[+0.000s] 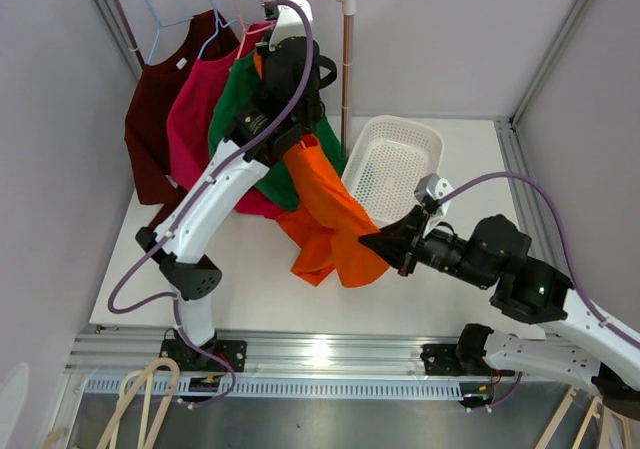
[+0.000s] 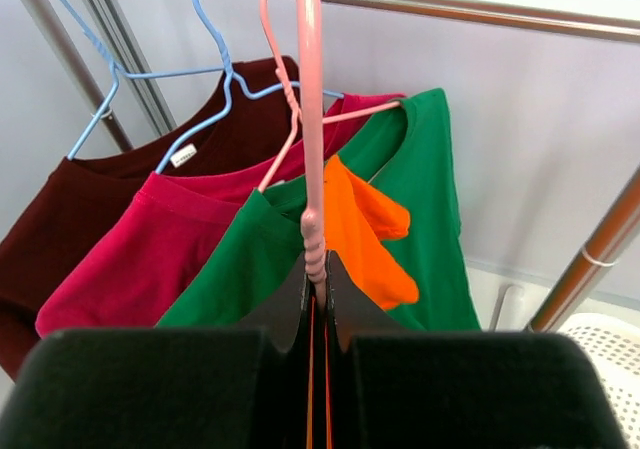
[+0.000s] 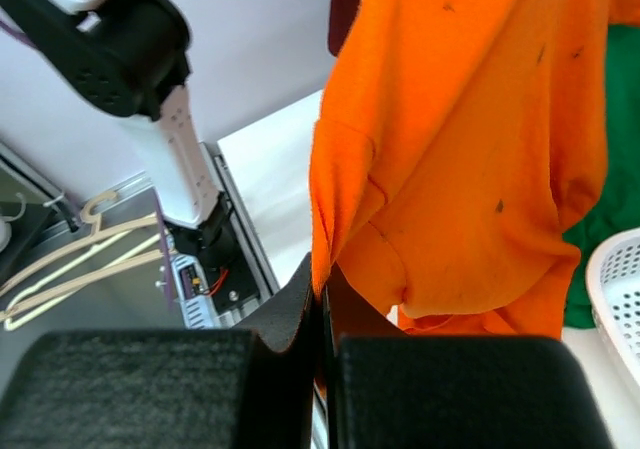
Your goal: Remove the t-shirt from the hanger
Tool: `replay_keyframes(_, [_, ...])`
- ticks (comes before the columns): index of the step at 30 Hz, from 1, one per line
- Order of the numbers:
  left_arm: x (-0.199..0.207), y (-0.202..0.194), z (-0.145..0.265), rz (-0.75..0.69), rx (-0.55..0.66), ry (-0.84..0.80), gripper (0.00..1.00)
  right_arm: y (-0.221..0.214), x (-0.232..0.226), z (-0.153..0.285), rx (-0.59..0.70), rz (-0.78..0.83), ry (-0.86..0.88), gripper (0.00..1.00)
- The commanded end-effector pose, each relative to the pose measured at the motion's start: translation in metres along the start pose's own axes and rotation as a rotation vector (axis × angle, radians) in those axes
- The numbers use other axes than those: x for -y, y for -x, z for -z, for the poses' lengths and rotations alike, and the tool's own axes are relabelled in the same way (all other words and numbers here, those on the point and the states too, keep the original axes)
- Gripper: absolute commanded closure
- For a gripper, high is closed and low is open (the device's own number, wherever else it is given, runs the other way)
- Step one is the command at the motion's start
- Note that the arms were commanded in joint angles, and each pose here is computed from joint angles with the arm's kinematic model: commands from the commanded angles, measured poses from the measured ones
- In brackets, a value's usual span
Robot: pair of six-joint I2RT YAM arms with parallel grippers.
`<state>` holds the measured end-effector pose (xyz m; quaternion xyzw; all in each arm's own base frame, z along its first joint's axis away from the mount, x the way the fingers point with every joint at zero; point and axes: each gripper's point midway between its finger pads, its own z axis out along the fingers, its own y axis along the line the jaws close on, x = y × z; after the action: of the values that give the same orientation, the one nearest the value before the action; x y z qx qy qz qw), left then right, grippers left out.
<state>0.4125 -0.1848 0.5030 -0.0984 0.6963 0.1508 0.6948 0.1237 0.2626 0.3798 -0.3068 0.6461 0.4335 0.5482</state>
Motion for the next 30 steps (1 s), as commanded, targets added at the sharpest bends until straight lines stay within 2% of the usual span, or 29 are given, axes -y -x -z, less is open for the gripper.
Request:
replay_keyframes(1, [-0.014, 0.007, -0.016, 0.056, 0.009, 0.023, 0.99, 0.014, -0.023, 0.022, 0.037, -0.040, 0.099, 1.00])
replay_keyframes(5, [-0.015, -0.004, -0.040, 0.041, 0.001, 0.059, 0.99, 0.004, -0.035, 0.036, -0.017, -0.060, 0.158, 1.00])
replay_keyframes(6, [-0.018, 0.006, -0.042, 0.051, 0.022, 0.062, 0.99, -0.002, -0.035, 0.035, -0.042, -0.063, 0.160, 1.00])
replay_keyframes(12, [-0.012, 0.026, -0.044, 0.051, 0.080, 0.055, 1.00, -0.072, -0.031, 0.013, -0.270, -0.120, 0.164, 1.00])
replay_keyframes(15, [-0.017, 0.038, -0.039, 0.048, 0.109, 0.068, 0.99, -0.106, -0.040, -0.008, -0.316, -0.170, 0.233, 1.00])
replay_keyframes(18, [-0.025, 0.048, -0.040, 0.011, 0.146, 0.127, 0.99, -0.116, -0.062, -0.018, -0.319, -0.163, 0.308, 1.00])
replay_keyframes(20, [-0.024, 0.050, -0.044, 0.006, 0.164, 0.157, 1.00, -0.117, -0.076, -0.018, -0.320, -0.103, 0.301, 1.00])
replay_keyframes(23, [-0.022, 0.049, -0.040, 0.017, 0.152, 0.138, 0.99, -0.120, -0.067, -0.023, -0.336, -0.074, 0.224, 1.00])
replay_keyframes(25, [-0.010, 0.043, -0.031, 0.049, 0.123, 0.044, 0.99, -0.132, -0.053, -0.031, -0.369, -0.056, 0.143, 1.00])
replay_keyframes(30, [-0.029, 0.055, 0.003, 0.151, 0.095, -0.026, 0.99, -0.119, 0.005, -0.052, -0.297, -0.067, -0.095, 1.00])
